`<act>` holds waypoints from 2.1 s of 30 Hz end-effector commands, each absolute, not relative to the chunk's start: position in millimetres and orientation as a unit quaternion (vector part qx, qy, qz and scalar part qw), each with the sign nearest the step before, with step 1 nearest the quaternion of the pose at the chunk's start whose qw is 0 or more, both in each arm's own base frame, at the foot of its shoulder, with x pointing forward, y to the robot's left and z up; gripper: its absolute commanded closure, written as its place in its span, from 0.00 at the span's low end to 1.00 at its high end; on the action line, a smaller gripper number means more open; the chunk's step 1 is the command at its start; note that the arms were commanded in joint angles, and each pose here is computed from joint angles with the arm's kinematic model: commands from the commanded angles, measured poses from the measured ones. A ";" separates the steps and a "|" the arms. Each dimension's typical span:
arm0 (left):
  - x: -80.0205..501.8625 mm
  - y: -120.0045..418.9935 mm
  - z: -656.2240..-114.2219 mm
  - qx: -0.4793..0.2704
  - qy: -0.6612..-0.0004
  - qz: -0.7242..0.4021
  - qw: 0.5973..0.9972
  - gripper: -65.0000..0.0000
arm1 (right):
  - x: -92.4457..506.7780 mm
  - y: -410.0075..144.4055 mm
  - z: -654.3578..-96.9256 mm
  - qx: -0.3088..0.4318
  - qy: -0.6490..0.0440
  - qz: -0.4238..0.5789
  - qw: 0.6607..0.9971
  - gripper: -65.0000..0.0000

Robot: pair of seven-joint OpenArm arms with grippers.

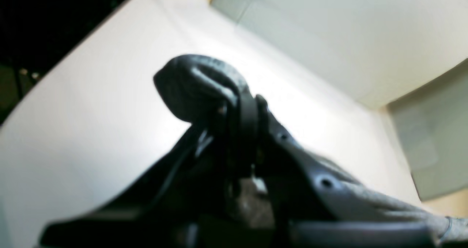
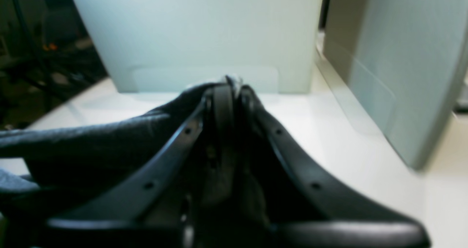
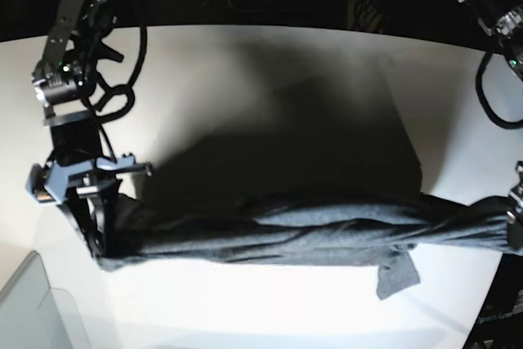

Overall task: Layout the t-shirt on the table in an organized manner, then fold the t-shirt properly
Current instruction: 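Lift the shirt with both grippers and swing it over, flipping it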

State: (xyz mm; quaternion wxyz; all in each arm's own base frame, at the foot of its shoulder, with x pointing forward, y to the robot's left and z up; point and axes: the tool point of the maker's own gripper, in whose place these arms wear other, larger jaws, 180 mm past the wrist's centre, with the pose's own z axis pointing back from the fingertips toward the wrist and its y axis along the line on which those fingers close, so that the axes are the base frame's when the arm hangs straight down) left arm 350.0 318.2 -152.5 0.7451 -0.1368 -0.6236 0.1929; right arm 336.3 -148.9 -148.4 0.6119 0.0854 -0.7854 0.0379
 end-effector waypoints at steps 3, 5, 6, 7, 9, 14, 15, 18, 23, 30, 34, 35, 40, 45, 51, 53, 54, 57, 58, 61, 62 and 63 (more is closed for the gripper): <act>360.3 326.7 -77.8 -0.142 -0.696 0.164 0.684 1.00 | 340.3 -133.5 -104.6 0.107 -0.828 0.053 0.547 1.00; 362.6 328.7 -46.8 -0.145 -0.721 0.150 0.660 1.00 | 345.2 -131.4 -87.3 0.109 -0.841 0.057 0.526 1.00; 363.3 329.4 -33.6 -0.146 -0.732 0.145 0.649 1.00 | 347.2 -131.4 -78.8 0.108 -0.848 0.059 0.516 1.00; 363.9 330.1 -18.9 -0.147 -0.745 0.141 0.636 1.00 | 349.6 -131.3 -69.1 0.107 -0.855 0.061 0.505 1.00; 363.9 331.1 3.8 -0.146 -0.763 0.134 0.615 1.00 | 353.2 -131.3 -50.1 0.105 -0.867 0.064 0.482 1.00; 361.1 331.7 39.3 -0.147 -0.791 0.121 0.582 1.00 | 356.4 -130.6 -10.7 0.102 -0.893 0.070 0.434 1.00; 360.1 331.9 46.2 -0.147 -0.796 0.119 0.575 1.00 | 356.3 -130.7 -3.4 0.101 -0.897 0.071 0.424 1.00; 354.9 333.5 66.2 -0.148 -0.815 0.117 0.548 1.00 | 353.5 -130.8 19.5 0.099 -0.912 0.074 0.392 1.00; 339.9 328.5 111.5 -0.150 -0.850 0.100 0.494 1.00 | 347.5 -131.2 60.7 0.095 -0.934 0.078 0.334 1.00; 323.8 332.1 155.3 -0.153 -0.880 0.094 0.439 1.00 | 335.3 -133.0 117.9 0.083 -0.958 0.087 0.260 1.00; 317.8 336.7 162.3 -0.139 -0.885 0.090 0.435 1.00 | 335.9 -134.2 121.9 0.079 -0.958 0.088 0.262 1.00; 318.0 336.8 161.6 -0.138 -0.884 0.090 0.437 1.00 | 338.2 -134.7 115.2 0.079 -0.955 0.087 0.271 1.00; 333.0 336.2 129.3 -0.138 -0.862 0.098 0.477 1.00 | 346.7 -136.6 70.8 0.088 -0.940 0.074 0.322 1.00; 351.5 335.3 95.0 -0.160 -0.838 0.119 0.509 1.00 | 343.8 -139.1 33.0 0.094 -0.929 0.064 0.351 1.00; 363.0 345.1 60.1 -0.179 -0.814 0.157 0.530 1.00 | 344.2 -151.5 1.4 0.081 -0.914 0.052 0.393 1.00; 368.5 346.6 48.8 -0.183 -0.804 0.165 0.541 1.00 | 346.0 -152.7 -3.3 0.080 -0.911 0.050 0.402 1.00; 371.6 348.2 43.4 -0.186 -0.799 0.170 0.546 1.00 | 346.9 -152.7 -3.8 0.079 -0.910 0.051 0.403 1.00; 389.9 353.5 16.6 -0.210 -0.774 0.204 0.562 1.00 | 359.0 -154.0 -13.5 0.080 -0.899 0.048 0.428 1.00; 397.9 355.8 4.5 -0.211 -0.763 0.217 0.571 1.00 | 364.9 -155.0 -14.4 0.080 -0.896 0.048 0.435 1.00; 423.9 346.6 -29.2 -0.207 -0.729 0.228 0.612 1.00 | 390.8 -158.8 -30.1 0.085 -0.876 0.041 0.473 1.00; 430.6 345.1 -36.2 -0.203 -0.725 0.231 0.616 1.00 | 401.5 -160.7 -36.0 0.088 -0.869 0.037 0.485 1.00; 438.2 343.2 -43.8 -0.200 -0.722 0.235 0.619 1.00 | 412.6 -162.4 -42.1 0.093 -0.862 0.031 0.497 1.00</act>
